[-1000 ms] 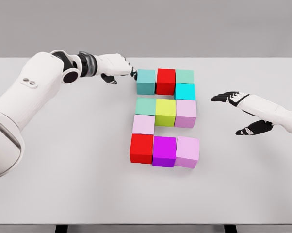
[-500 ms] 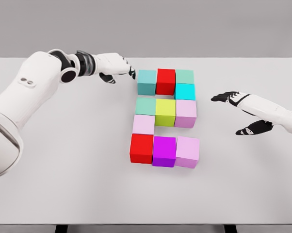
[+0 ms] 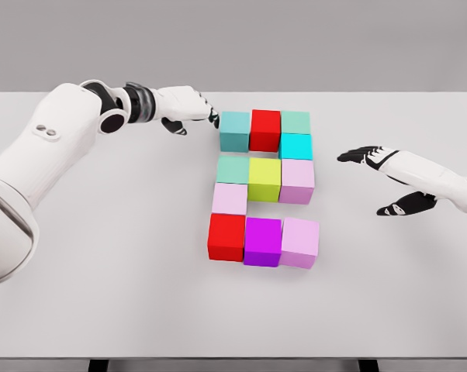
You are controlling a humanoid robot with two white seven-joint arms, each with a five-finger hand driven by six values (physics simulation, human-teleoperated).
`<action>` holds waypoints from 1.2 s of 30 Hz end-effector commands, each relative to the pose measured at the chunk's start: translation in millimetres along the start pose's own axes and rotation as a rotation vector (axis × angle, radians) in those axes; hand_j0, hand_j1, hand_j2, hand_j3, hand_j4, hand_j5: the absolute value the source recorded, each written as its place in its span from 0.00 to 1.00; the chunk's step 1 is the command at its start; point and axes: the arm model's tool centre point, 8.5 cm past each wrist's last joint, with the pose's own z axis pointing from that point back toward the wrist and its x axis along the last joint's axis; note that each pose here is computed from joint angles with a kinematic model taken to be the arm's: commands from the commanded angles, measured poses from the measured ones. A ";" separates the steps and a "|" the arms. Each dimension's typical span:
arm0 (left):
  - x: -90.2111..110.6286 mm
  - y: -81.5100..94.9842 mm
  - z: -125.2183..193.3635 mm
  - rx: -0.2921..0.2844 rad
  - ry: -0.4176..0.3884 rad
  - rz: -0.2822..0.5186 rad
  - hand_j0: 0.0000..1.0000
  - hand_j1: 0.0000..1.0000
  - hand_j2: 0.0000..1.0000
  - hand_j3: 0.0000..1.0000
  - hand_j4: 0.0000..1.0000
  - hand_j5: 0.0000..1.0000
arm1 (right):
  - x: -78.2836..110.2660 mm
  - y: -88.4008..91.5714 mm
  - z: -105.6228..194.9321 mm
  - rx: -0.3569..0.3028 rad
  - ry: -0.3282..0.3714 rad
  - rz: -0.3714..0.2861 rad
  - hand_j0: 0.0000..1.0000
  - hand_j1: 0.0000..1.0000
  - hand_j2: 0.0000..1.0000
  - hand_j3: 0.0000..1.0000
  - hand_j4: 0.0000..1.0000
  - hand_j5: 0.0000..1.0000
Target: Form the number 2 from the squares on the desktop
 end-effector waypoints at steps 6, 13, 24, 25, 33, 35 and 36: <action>1.4 1.7 -0.7 0.009 -0.004 0.005 0.75 0.75 0.75 0.75 0.75 0.75 | -0.1 -0.6 0.3 -0.004 0.000 -0.005 1.00 1.00 1.00 1.00 1.00 1.00; 0.6 1.7 -0.1 0.011 -0.002 0.008 0.75 0.75 0.75 0.75 0.75 0.75 | 0.3 -0.9 0.2 -0.005 -0.002 -0.006 1.00 1.00 1.00 1.00 1.00 1.00; 1.3 2.1 -0.6 0.011 -0.004 0.007 0.75 0.75 0.75 0.75 0.75 0.75 | 0.0 1.1 2.9 -0.010 0.002 -0.013 1.00 1.00 1.00 1.00 1.00 1.00; 1.6 1.2 -0.8 0.011 -0.004 0.008 0.75 0.75 0.75 0.75 0.75 0.75 | 0.2 -4.2 5.0 -0.022 0.005 -0.002 1.00 1.00 1.00 1.00 1.00 1.00; -3.2 0.9 2.8 0.014 0.006 0.014 0.77 0.77 0.77 0.77 0.77 0.77 | -2.5 -0.7 9.5 -0.024 0.018 -0.014 1.00 1.00 1.00 1.00 1.00 1.00; -8.6 4.8 7.2 0.017 0.017 0.008 0.83 0.83 0.83 0.83 0.83 0.83 | -2.5 -0.8 9.5 -0.025 0.018 -0.014 1.00 1.00 1.00 1.00 1.00 1.00; -15.9 1.3 13.5 0.013 0.033 0.012 0.86 0.86 0.86 0.86 0.86 0.86 | -2.5 -0.7 9.5 -0.024 0.018 -0.014 1.00 1.00 1.00 1.00 1.00 1.00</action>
